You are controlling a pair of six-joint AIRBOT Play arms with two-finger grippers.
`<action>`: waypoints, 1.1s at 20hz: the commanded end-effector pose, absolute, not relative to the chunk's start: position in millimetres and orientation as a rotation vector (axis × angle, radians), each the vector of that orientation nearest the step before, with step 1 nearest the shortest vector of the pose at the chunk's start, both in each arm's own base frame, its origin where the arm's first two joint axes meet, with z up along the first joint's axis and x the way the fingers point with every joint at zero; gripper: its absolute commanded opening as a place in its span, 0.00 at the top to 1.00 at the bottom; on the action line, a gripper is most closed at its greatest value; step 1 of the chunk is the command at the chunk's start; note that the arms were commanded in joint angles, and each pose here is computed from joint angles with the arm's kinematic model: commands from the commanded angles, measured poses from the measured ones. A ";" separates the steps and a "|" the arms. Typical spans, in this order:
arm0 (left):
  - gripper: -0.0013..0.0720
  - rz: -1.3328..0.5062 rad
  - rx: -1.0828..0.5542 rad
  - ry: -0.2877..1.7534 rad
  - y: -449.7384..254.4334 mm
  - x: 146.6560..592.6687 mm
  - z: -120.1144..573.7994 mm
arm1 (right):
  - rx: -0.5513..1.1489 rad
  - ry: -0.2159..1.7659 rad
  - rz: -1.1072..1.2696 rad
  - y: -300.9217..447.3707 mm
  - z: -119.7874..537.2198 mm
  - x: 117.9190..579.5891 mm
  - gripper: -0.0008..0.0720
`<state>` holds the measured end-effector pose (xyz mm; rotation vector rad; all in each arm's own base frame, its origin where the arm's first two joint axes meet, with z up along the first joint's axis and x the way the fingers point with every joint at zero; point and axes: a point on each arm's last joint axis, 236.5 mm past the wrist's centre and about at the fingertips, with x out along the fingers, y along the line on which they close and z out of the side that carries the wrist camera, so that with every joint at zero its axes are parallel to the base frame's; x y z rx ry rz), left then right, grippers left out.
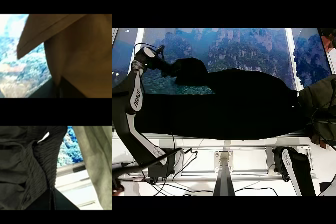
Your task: Fold the clothes and pants, and hang the long-sleeved shirts on hangers.
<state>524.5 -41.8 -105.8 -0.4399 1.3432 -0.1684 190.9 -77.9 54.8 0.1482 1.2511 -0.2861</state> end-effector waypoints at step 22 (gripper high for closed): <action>0.97 0.115 0.188 1.072 111.2 530.8 76.1 | 0.146 1.523 -0.371 -82.8 -22.7 129.7 0.96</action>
